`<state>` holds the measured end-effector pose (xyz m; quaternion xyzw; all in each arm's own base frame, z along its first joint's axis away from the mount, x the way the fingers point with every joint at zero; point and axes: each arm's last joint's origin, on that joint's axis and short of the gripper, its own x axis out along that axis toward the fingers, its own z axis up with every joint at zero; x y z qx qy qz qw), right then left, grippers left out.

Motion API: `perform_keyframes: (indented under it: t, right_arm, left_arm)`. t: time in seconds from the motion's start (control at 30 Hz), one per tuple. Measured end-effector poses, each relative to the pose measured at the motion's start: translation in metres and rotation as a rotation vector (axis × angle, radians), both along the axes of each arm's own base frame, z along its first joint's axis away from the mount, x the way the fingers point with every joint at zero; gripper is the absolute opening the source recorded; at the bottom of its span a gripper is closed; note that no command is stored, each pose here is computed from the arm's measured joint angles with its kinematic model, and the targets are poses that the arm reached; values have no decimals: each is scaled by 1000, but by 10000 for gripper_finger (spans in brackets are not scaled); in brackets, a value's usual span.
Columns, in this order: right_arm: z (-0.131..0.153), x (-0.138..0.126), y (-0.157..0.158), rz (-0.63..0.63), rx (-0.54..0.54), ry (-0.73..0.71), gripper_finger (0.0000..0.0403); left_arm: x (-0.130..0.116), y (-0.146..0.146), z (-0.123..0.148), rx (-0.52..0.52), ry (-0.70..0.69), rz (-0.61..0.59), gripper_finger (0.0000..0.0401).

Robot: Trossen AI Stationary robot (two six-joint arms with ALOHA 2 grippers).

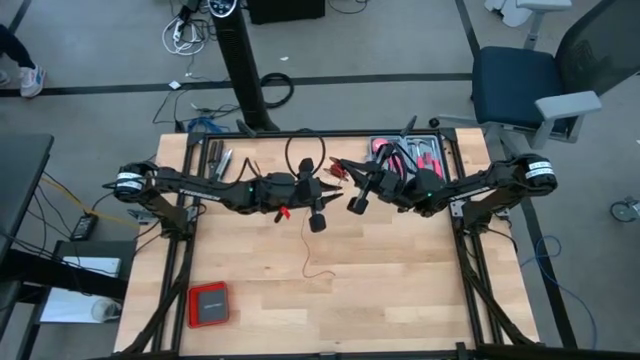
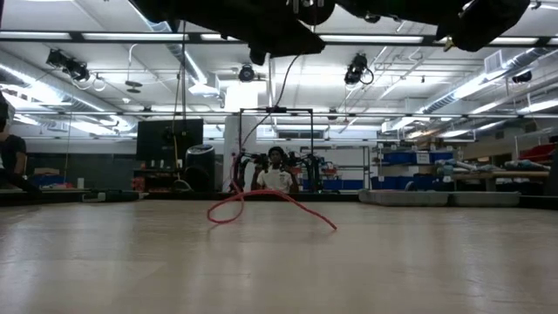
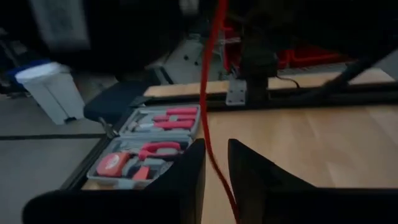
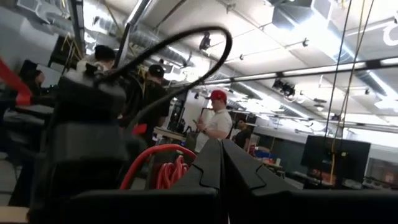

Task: Coil cords
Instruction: Coil the red cable wire onto the black spool

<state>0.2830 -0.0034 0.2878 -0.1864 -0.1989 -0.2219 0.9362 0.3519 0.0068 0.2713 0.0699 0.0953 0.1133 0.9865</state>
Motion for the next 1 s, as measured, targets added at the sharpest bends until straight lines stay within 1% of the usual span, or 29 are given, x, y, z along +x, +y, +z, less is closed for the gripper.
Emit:
perform_keyframes:
  t: [0.13,0.33,0.53,0.77,0.9,1.0]
  right_arm:
    - [3,-4,0,-18,-28,13,1]
    - [4,-4,0,-17,-28,30,1]
    - [5,-5,0,-15,-24,13,1]
    - [5,-5,-1,-27,-37,15,1]
    - [9,-9,0,-29,-34,36,1]
    - [13,-14,3,-39,-35,74,1]
  left_arm:
    - [-1,-1,-5,-21,46,-12,73]
    - [-1,-1,-7,-35,68,-37,73]
    - [-3,-1,-11,-38,118,-42,73]
    - [-3,-2,-12,-38,126,-42,73]
    - [-7,0,-9,1,148,-9,72]
    - [-11,0,-4,30,154,5,53]
